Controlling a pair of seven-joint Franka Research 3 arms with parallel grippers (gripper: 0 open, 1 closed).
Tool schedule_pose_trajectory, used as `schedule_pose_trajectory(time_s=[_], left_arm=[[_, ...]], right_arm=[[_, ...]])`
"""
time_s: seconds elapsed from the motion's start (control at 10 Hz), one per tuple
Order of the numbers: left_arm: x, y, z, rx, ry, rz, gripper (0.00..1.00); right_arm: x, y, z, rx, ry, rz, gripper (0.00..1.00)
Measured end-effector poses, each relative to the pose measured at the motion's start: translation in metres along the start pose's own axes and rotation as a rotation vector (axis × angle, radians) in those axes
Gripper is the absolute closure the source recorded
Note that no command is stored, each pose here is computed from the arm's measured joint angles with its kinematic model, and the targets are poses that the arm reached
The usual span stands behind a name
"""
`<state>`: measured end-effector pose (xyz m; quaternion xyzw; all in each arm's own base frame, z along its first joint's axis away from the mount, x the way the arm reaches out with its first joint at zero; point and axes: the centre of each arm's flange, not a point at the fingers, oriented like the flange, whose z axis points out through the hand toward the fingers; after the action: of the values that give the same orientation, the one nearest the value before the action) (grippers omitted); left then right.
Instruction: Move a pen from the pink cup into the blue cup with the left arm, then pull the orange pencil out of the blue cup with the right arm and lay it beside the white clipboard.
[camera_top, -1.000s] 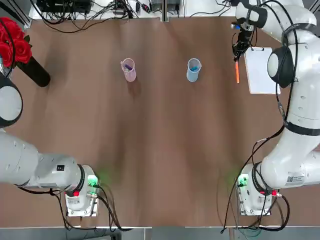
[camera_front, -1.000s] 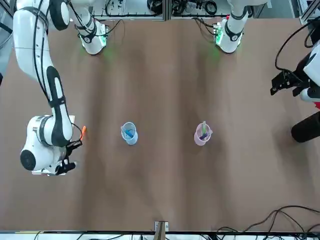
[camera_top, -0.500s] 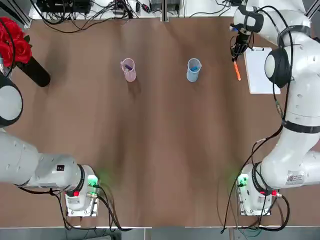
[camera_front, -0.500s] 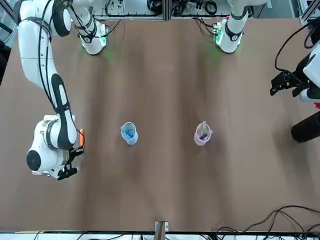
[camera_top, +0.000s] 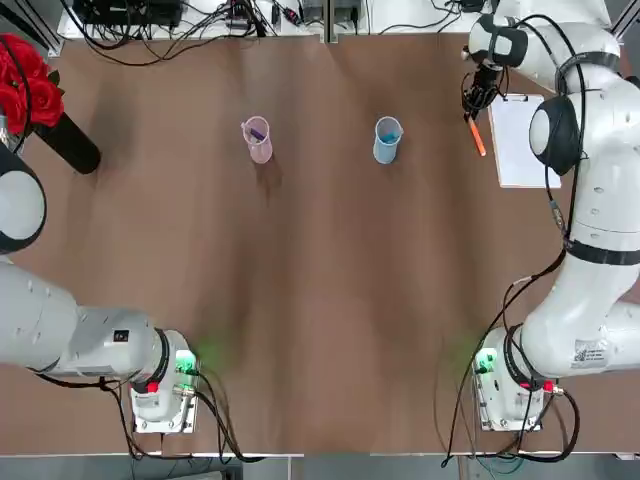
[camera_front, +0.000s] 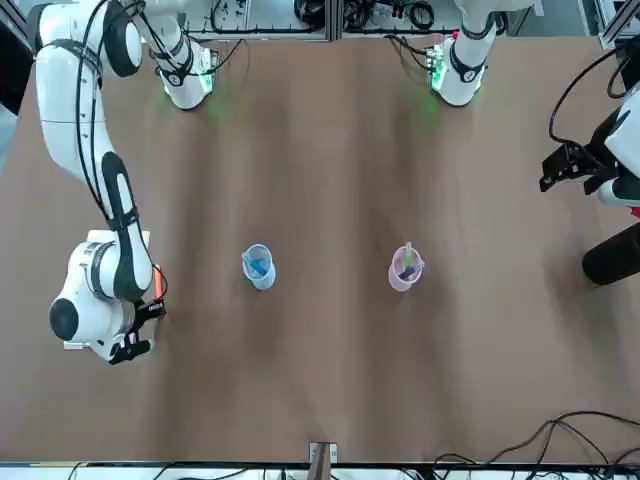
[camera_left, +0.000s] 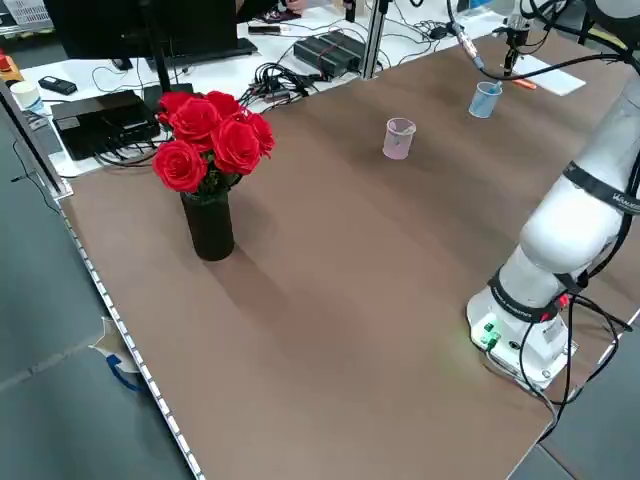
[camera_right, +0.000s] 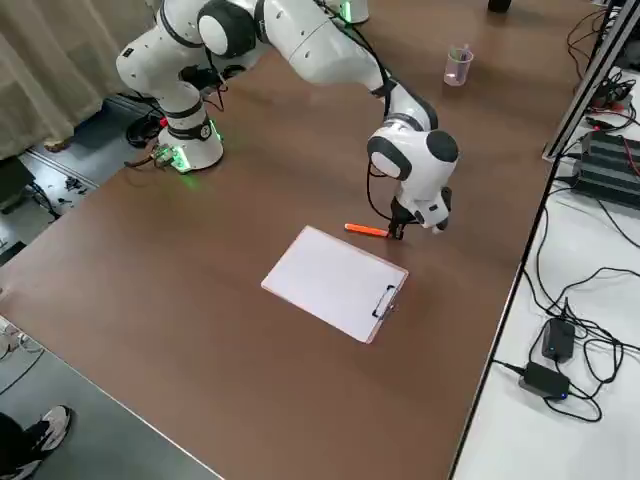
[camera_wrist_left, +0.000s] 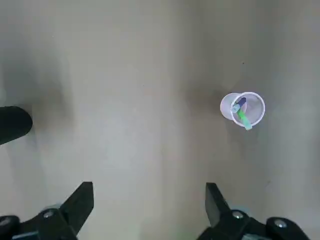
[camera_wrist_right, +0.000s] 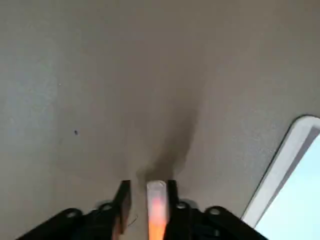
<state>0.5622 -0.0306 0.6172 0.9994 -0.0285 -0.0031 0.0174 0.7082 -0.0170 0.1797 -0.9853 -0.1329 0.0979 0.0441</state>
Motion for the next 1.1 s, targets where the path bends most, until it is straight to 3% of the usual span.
schedule_pose_trajectory(time_s=[0.3,0.4,0.6,0.8,1.1], left_arm=[[0.000,0.000,0.001,0.000,-0.001,0.000,0.01],[0.000,0.000,0.001,0.000,-0.001,0.000,0.01],[0.000,0.000,0.001,0.000,-0.002,0.000,0.01],[0.001,0.000,0.001,0.000,-0.001,0.000,0.01],[0.001,0.000,0.001,0.000,0.000,-0.011,0.01]], right_arm=[[0.005,-0.002,-0.015,-0.003,0.013,-0.007,0.08],[0.005,-0.004,-0.037,0.003,-0.004,-0.010,0.00],[-0.003,0.001,-0.119,-0.013,0.016,0.013,0.00],[-0.029,-0.005,-0.229,-0.035,0.144,0.133,0.00],[-0.085,-0.038,-0.349,-0.043,0.255,0.295,0.00]])
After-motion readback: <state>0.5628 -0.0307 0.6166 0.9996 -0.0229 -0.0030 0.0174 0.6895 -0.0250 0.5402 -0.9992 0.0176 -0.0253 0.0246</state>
